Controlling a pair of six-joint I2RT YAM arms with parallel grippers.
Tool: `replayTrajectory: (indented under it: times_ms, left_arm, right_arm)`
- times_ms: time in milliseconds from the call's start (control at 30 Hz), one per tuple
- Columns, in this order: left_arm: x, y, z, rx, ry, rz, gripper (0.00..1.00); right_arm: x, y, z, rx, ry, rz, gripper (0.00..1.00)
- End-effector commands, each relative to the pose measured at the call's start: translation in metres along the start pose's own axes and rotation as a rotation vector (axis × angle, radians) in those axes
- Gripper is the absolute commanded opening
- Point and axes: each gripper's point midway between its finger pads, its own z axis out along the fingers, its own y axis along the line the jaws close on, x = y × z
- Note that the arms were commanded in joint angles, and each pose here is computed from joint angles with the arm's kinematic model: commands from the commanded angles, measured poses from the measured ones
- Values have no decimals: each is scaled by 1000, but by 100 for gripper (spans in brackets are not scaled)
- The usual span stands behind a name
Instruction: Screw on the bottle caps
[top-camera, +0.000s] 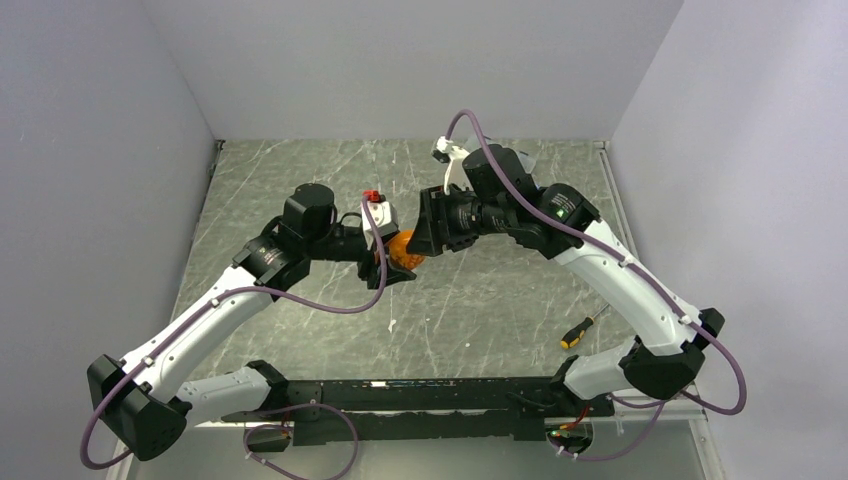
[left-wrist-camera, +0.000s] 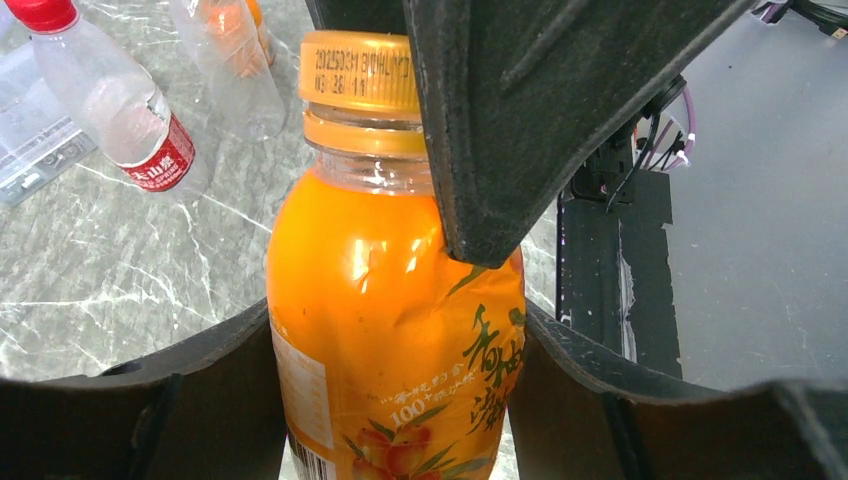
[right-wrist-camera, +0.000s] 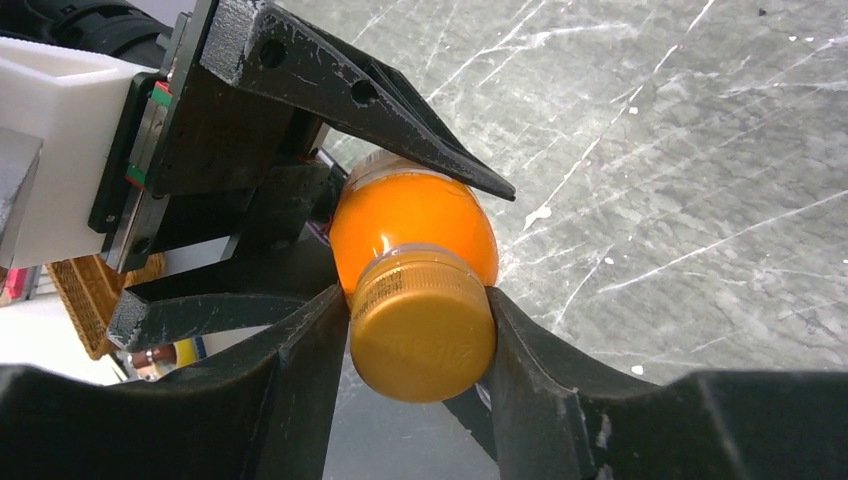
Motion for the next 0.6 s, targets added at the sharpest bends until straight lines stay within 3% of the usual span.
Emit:
replayTrajectory:
  times_ms: [0,167,300,567]
  left_arm:
    - [-16,7,-1,-28,-57,68,0]
    - [-15,5,-1,-24,-59,66,0]
    - [-16,4,-1,-14,-60,62,0]
    - [-14,2,-1,-5,-59,51,0]
  right_arm:
    - [-17,16,-20,-34,-87,13,56]
    - [-24,19,-31,-48,-144,21,56]
    - [-26,21,-33,-65,-158,17,52]
    - [-25,14,-29,-39,-171,17,20]
